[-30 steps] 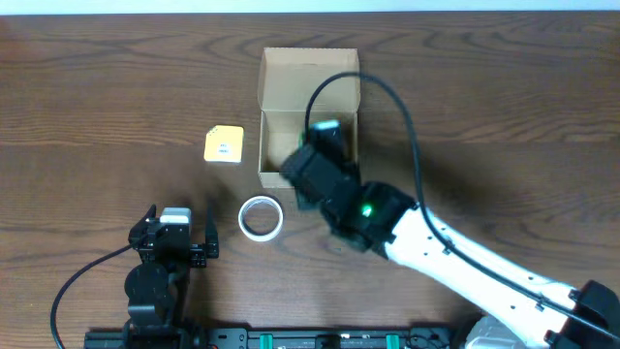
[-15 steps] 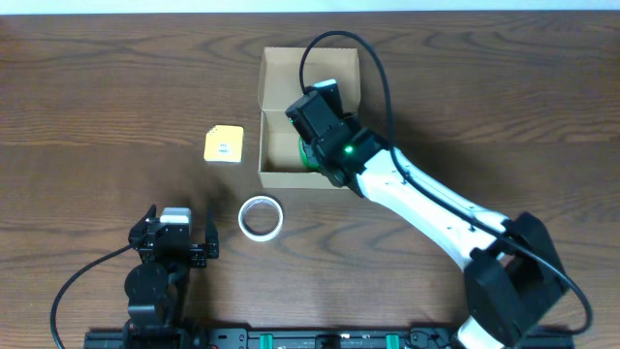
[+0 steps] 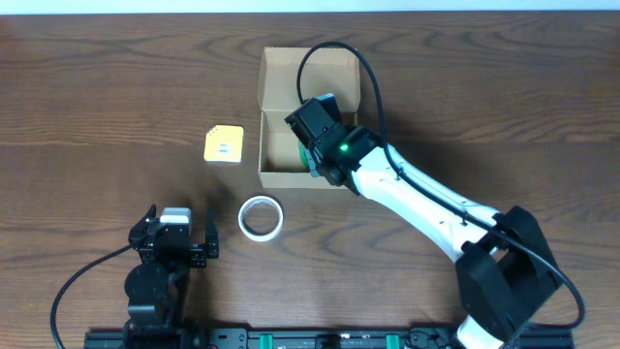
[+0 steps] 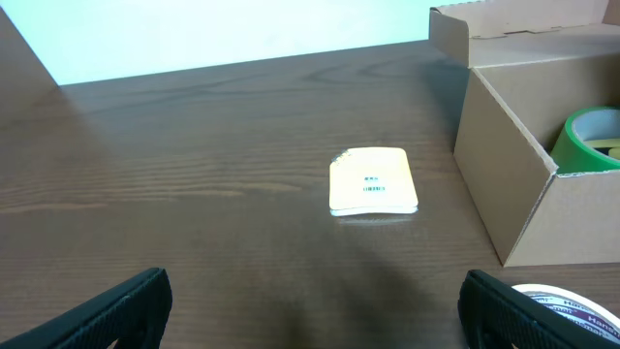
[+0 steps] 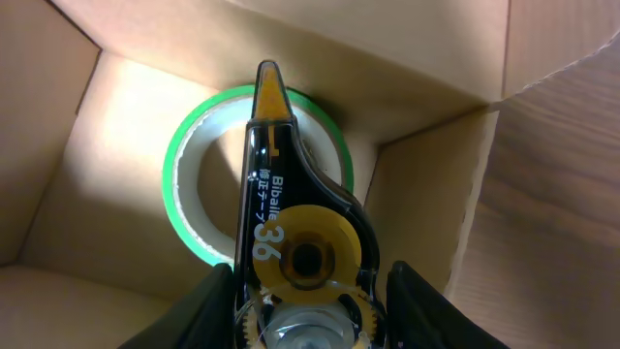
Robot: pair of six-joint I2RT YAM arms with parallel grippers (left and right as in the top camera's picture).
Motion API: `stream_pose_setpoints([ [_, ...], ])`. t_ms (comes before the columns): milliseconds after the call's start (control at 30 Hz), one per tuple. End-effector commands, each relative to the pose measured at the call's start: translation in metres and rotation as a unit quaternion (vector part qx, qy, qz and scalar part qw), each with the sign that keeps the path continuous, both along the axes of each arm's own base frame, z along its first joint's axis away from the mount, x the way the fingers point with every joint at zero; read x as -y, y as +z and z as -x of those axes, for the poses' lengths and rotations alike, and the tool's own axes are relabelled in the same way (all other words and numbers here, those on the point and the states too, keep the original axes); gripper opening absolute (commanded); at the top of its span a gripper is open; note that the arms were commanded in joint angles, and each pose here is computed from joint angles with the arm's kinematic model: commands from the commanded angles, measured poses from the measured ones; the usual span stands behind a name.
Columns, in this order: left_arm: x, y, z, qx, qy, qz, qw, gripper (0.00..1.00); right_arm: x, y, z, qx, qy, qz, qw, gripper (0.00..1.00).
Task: Pack container
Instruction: 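Carry the correction tape into the box and release it with the right gripper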
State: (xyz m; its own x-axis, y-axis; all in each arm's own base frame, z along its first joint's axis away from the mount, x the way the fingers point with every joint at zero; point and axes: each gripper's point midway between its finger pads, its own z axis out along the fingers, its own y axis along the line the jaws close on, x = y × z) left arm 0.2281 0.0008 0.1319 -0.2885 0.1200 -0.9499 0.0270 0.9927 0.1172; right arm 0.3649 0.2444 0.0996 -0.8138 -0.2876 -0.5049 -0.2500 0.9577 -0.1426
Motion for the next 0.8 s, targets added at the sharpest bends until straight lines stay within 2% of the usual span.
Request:
stream_pose_setpoints([
  [0, -0.001, -0.012, 0.001, -0.014, 0.002, -0.007, 1.0, 0.95, -0.002, 0.005, -0.005, 0.003, 0.0, -0.006, 1.0, 0.38],
  [67, -0.001, -0.012, 0.001, -0.014, 0.002, -0.007, 1.0, 0.96, -0.002, 0.005, -0.005, 0.004, 0.0, -0.006, 1.0, 0.46],
  [133, -0.001, -0.012, 0.001, -0.014, 0.002, -0.007, 1.0, 0.95, -0.002, 0.006, -0.005, 0.004, 0.0, -0.007, 1.0, 0.48],
  [200, -0.001, -0.012, 0.001, -0.014, 0.002, -0.007, 1.0, 0.95, -0.002, 0.006, -0.005, 0.005, 0.0, -0.007, 1.0, 0.63],
  [400, -0.001, -0.012, 0.001, -0.014, 0.002, -0.007, 1.0, 0.95, -0.003, 0.008, -0.008, 0.012, -0.001, -0.01, 1.0, 0.74],
  [500, -0.001, -0.012, 0.001, -0.014, 0.002, -0.007, 1.0, 0.96, -0.005, 0.016, -0.018, 0.041, 0.0, -0.01, 0.999, 0.77],
  [567, -0.001, -0.012, 0.001, -0.014, 0.002, -0.007, 1.0, 0.95, -0.012, 0.034, -0.026, 0.069, 0.019, -0.02, 0.997, 0.82],
  [633, -0.001, -0.012, 0.001, -0.014, 0.002, -0.007, 1.0, 0.95, -0.02, 0.071, -0.022, 0.088, 0.052, -0.049, 0.994, 0.99],
  [700, -0.001, -0.012, 0.001, -0.014, 0.002, -0.007, 1.0, 0.95, -0.023, 0.102, -0.004, 0.085, 0.077, -0.089, 0.989, 0.99],
  [767, -0.001, -0.012, 0.001, -0.014, 0.002, -0.007, 1.0, 0.95, -0.013, 0.142, 0.027, 0.08, 0.103, -0.129, 0.983, 0.99],
])
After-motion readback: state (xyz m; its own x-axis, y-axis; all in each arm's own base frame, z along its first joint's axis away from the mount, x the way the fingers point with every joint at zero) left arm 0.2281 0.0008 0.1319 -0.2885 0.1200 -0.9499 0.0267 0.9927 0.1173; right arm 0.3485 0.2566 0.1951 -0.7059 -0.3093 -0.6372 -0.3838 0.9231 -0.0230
